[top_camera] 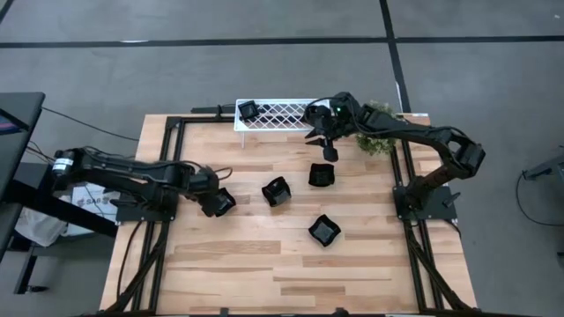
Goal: Pick & Place Mini shaped plates
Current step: Stack the black leaf shaped plate on top of the black leaf shaped plate on the shelf
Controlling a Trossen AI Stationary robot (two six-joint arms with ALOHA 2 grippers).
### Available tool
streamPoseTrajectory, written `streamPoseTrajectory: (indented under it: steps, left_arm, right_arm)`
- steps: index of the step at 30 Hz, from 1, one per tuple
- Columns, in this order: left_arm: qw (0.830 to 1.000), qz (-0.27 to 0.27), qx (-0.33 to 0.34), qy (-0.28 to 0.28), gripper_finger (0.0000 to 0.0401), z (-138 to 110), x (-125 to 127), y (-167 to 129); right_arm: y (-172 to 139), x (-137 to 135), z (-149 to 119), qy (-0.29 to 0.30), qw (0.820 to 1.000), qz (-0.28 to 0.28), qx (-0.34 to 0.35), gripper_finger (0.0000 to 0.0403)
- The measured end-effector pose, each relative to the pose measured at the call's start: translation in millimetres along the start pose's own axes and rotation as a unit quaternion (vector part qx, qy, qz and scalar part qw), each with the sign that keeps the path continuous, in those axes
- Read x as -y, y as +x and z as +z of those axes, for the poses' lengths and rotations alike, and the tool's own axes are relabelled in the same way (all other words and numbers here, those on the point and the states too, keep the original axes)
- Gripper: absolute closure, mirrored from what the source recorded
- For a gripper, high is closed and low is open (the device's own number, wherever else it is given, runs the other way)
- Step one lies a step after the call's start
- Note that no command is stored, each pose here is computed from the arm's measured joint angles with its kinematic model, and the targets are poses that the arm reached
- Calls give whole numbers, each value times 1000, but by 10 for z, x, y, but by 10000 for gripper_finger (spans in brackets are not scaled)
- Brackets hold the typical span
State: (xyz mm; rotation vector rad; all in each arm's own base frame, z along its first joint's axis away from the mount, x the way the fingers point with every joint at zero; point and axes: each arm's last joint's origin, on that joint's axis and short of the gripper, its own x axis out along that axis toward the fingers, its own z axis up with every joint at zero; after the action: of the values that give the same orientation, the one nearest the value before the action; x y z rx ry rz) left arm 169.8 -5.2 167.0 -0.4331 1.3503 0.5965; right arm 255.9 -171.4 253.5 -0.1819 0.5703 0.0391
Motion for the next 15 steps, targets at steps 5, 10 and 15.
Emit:
streamPoseTrajectory:
  steps: [5, 10, 15]
  left_arm:
    - [1000, 0, -3, -4, 368, -34, 1, 33]
    - [1000, 0, -3, -5, 368, -28, -3, 34]
    - [1000, 1, -2, -5, 369, -27, -3, 34]
  right_arm:
    - [0, 0, 2, 0, 1000, 0, 1, 312]
    - [1, 0, 1, 0, 1000, 1, 1, 312]
    - [1, 2, 5, 0, 1000, 1, 3, 312]
